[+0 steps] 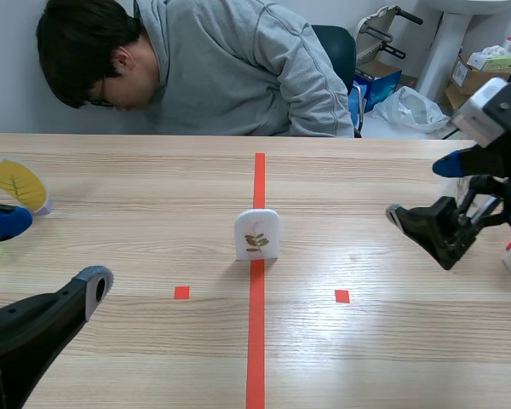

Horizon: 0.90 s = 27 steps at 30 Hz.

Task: Do the leaf sorting experiment

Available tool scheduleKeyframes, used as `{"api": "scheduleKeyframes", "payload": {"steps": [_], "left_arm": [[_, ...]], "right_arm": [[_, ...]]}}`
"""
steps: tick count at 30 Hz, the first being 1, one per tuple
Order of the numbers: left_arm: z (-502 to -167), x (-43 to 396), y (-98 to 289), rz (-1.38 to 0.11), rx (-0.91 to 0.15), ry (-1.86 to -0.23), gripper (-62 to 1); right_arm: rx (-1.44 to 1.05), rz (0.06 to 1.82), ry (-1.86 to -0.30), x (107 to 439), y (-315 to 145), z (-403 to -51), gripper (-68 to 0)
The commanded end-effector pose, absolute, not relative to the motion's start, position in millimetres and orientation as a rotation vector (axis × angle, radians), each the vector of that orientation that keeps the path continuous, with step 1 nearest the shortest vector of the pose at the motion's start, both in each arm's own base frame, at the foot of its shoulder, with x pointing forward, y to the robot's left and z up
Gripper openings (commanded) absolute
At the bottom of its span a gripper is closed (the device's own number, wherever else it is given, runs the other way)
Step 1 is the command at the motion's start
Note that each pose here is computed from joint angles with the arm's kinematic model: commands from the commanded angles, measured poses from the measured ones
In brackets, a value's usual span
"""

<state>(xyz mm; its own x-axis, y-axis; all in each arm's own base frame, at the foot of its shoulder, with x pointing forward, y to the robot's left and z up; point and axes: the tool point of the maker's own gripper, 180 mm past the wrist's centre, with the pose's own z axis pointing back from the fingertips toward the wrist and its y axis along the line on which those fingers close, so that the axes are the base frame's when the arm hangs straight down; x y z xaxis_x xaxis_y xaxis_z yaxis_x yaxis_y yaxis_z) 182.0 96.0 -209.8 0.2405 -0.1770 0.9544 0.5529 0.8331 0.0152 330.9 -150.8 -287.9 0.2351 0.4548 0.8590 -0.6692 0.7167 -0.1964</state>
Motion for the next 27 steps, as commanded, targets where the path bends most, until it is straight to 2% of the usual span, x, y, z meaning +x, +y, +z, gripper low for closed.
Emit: {"api": "scheduleKeyframes", "payload": {"steps": [1, 10, 17, 27], "left_arm": [[-205.0, 183.9, 96.0, -0.499, -0.366, -1.259, -3.7], [-204.1, 185.3, 99.5, -0.423, -0.359, -1.277, -3.7], [-203.8, 185.5, 99.9, -0.413, -0.358, -1.28, -3.7], [-203.1, 185.7, 99.8, -0.413, -0.359, -1.284, -3.7]], "right_arm": [[0.257, 0.811, -1.138, 345.2, -138.2, -275.5, -11.2], [0.361, 0.977, -1.049, 374.4, -58.4, -320.7, -11.2], [0.435, 1.057, -0.997, 373.8, -2.2, -343.2, -11.2], [0.496, 1.075, -0.965, 363.1, 34.7, -363.5, -11.3]]}}
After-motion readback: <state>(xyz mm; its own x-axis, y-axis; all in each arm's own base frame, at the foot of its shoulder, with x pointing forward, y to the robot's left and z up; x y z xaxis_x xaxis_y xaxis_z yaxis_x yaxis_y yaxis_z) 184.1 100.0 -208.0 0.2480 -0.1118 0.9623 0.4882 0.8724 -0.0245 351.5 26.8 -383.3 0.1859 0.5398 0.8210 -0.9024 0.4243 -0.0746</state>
